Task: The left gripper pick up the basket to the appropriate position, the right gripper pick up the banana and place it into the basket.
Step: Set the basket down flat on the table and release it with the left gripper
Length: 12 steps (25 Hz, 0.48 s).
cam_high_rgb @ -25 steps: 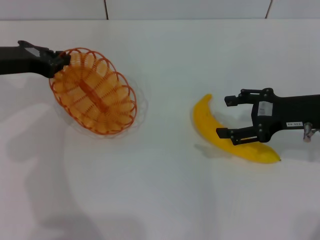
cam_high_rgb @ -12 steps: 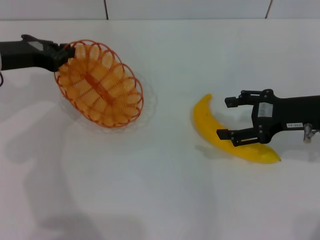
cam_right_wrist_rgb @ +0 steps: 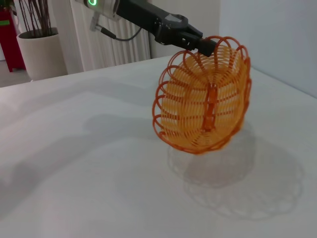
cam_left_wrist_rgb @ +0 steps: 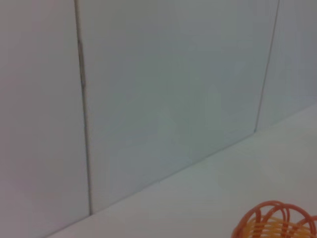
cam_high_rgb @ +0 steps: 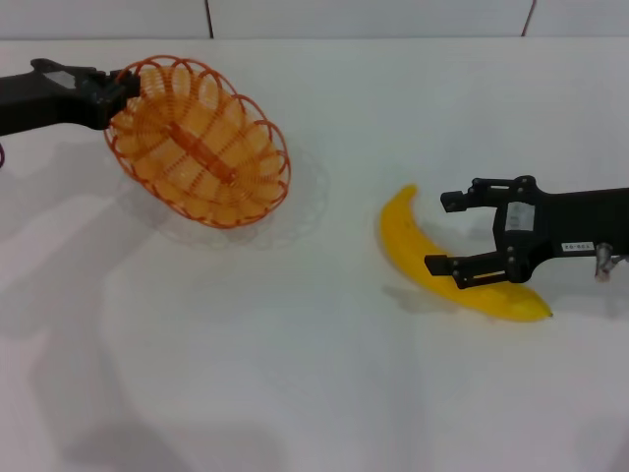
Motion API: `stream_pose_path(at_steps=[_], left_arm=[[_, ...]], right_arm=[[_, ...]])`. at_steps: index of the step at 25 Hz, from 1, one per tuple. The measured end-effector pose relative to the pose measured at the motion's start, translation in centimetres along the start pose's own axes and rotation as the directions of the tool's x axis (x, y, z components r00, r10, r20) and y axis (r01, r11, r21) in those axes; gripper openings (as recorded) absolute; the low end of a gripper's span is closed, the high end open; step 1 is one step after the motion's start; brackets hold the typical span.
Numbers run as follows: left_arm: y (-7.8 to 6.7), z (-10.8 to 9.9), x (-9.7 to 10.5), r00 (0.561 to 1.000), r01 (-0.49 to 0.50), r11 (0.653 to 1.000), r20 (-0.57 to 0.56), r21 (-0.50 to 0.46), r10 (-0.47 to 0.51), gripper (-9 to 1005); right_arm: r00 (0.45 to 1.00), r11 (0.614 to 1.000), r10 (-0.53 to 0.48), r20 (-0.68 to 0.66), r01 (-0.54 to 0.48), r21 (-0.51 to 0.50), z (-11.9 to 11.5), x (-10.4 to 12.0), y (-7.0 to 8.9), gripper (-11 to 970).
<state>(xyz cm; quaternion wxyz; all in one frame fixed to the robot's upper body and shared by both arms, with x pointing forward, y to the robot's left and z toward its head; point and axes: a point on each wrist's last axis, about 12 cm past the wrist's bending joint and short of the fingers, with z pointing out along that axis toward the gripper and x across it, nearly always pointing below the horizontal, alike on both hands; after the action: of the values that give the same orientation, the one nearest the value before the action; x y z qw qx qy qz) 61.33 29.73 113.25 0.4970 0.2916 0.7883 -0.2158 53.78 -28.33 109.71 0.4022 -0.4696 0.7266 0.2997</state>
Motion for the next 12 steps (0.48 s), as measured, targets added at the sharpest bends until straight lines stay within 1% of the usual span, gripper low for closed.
stream_pose_path(at_steps=[2, 9, 11, 12], left_arm=[[0.0, 0.1, 0.2, 1.000, 0.009, 1.000, 0.009, 0.004, -0.009, 77], [-0.1, 0.4, 2.1, 0.995, 0.089, 0.996, 0.053, -0.011, -0.088, 74], [-0.1, 0.4, 2.3, 0.993, 0.101, 0.995, 0.058, -0.015, -0.100, 73], [-0.1, 0.5, 2.8, 0.989, 0.131, 0.991, 0.065, -0.024, -0.129, 73]], right_arm=[[1.000, 1.000, -0.003, -0.002, 0.003, -0.005, 0.1, 0.0, 0.0, 845], [1.000, 1.000, -0.008, -0.004, 0.008, -0.021, 0.5, -0.3, 0.0, 843], [1.000, 1.000, -0.009, -0.004, 0.008, -0.021, 0.5, -0.3, 0.0, 843], [1.000, 1.000, -0.009, -0.004, 0.009, -0.021, 0.5, -0.3, 0.0, 843]])
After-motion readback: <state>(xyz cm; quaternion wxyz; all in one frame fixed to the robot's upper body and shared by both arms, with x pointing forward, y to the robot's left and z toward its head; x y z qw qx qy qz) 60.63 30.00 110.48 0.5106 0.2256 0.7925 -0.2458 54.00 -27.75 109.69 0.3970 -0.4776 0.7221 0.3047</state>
